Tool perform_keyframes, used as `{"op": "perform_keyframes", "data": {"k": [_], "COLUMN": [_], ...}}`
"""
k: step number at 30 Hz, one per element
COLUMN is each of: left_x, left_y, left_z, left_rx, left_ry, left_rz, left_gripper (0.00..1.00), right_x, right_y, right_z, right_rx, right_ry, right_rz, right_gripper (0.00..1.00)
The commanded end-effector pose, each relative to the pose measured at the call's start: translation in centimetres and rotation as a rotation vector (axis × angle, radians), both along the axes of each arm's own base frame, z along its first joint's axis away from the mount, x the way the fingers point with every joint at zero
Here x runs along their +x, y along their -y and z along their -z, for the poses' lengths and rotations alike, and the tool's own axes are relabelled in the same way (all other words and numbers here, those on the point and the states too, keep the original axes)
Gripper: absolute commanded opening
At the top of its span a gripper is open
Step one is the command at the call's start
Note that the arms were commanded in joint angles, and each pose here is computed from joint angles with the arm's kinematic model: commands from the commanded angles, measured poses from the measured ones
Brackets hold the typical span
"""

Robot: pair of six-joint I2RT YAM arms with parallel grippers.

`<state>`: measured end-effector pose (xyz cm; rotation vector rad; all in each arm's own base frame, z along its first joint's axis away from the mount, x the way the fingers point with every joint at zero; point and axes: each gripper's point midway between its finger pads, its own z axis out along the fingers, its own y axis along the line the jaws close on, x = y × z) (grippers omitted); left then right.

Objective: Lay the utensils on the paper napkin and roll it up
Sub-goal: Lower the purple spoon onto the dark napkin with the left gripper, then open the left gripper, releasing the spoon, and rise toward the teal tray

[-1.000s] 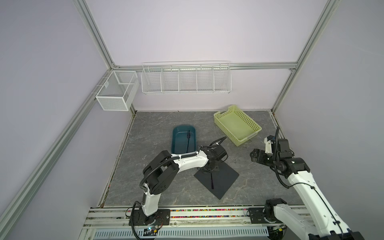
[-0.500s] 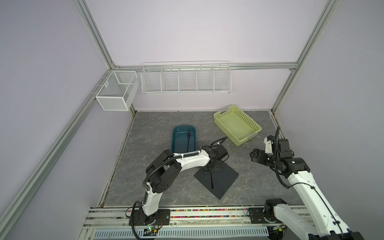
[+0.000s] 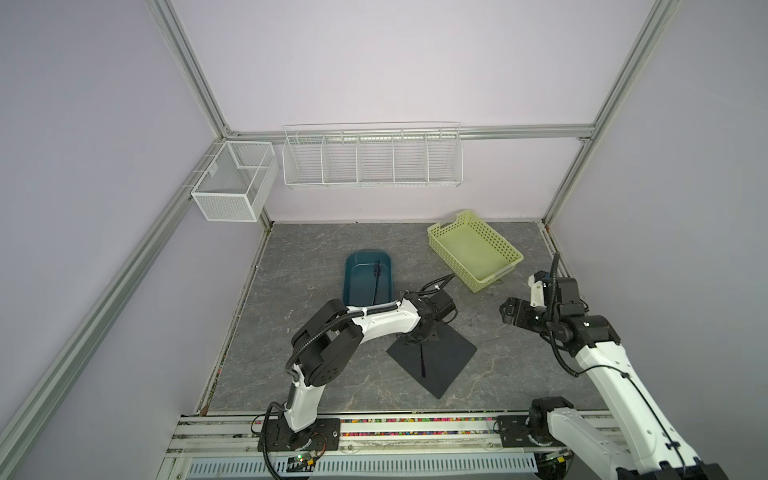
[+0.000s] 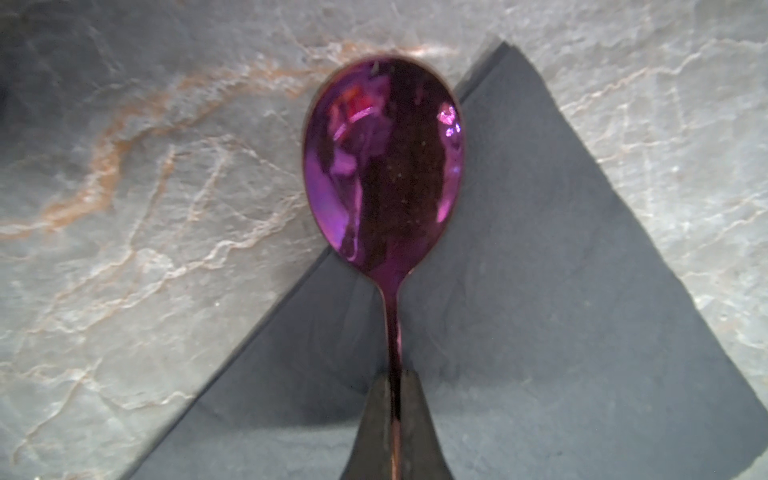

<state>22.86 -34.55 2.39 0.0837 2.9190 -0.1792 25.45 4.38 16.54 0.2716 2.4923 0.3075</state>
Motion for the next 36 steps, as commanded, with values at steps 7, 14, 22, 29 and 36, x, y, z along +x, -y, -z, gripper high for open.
{"op": "perform_keyframes", "data": {"k": [7, 14, 22, 29, 36], "left_x": [0.7, 0.7, 1.0, 1.4, 2.6], "left_y": [-0.2, -0.1, -0.2, -0.2, -1.2], "left_z": [-0.8, -1.0, -1.9, -4.1, -8.8], "left_rx": [0.012, 0.008, 0.011, 0.009, 0.041], "left_ry": [0.023, 0.027, 0.04, 0.071, 0.161], "left_rz": [-0.019, -0.016, -0.018, -0.01, -0.002], "left_gripper": [0.01, 0.09, 0.15, 0.18, 0.18], "right_x": [0.1, 0.1, 0.1, 0.2, 0.1], "right_y": [0.0, 0.0, 0.0, 0.1, 0.1], "right_z": [0.3, 0.4, 0.3, 0.3, 0.3], "right_rx": [0.001, 0.002, 0.002, 0.003, 0.001], "right_ry": [0.006, 0.004, 0.006, 0.005, 0.005], "right_rz": [-0.013, -0.011, -0.012, -0.01, -0.011], "right_gripper": [0.9, 0.9, 0.9, 0.9, 0.9]}}
